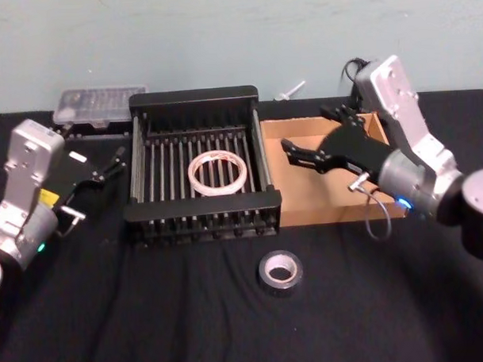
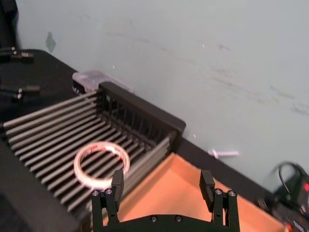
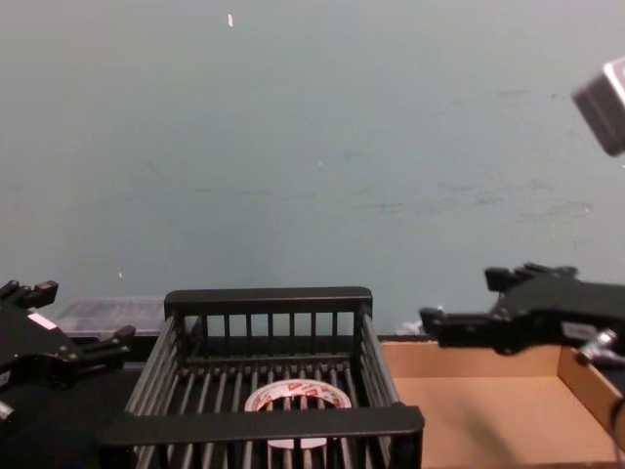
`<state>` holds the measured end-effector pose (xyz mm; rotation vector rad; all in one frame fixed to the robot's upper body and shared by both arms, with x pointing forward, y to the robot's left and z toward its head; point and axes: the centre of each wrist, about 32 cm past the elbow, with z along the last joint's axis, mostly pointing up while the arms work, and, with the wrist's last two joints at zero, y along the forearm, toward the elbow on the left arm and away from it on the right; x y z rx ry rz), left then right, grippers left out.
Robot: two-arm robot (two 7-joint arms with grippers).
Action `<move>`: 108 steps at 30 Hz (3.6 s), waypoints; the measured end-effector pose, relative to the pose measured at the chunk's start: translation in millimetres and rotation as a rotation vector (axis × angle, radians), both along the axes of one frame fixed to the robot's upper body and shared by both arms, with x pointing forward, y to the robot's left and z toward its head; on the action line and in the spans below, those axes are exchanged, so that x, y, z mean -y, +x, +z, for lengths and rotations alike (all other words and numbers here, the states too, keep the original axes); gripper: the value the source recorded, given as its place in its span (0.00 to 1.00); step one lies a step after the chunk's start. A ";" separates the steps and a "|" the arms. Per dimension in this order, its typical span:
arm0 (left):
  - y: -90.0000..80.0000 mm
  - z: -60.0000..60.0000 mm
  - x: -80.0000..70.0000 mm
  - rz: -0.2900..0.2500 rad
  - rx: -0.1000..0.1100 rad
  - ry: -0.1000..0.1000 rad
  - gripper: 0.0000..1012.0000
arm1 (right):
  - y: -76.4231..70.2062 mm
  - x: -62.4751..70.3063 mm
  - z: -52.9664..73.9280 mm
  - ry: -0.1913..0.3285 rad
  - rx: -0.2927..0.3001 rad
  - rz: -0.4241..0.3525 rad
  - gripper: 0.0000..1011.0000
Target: Pick up the white tape and place it into the black box , Pick up the silver tape and place it into the brown box.
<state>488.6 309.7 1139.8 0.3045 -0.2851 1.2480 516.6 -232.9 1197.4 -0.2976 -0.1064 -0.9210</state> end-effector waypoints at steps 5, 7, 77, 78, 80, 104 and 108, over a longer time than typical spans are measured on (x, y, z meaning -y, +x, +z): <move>0.0 0.0 0.0 0.000 0.000 0.000 0.99 | -17.2 8.1 -3.3 -0.007 -0.015 -0.013 0.99; 0.0 0.0 0.0 0.000 0.000 0.000 0.99 | -26.1 11.4 -5.6 -0.009 -0.027 -0.016 0.99; 0.0 0.0 0.0 0.000 0.000 0.000 0.99 | -63.6 -19.5 -31.2 -0.128 -0.397 0.077 0.99; 0.0 0.0 0.0 0.000 0.000 0.000 0.99 | -63.6 -19.6 -31.4 -0.129 -0.398 0.077 0.99; 0.0 0.0 0.0 0.000 0.000 0.000 0.99 | -63.6 -20.1 -31.5 -0.132 -0.396 0.078 0.99; 0.0 0.0 0.0 0.000 0.000 0.000 0.99 | -63.5 -20.0 -31.5 -0.131 -0.395 0.076 0.68; 0.0 0.0 0.0 0.000 0.000 0.000 0.99 | -63.5 -19.8 -31.5 -0.131 -0.395 0.076 0.52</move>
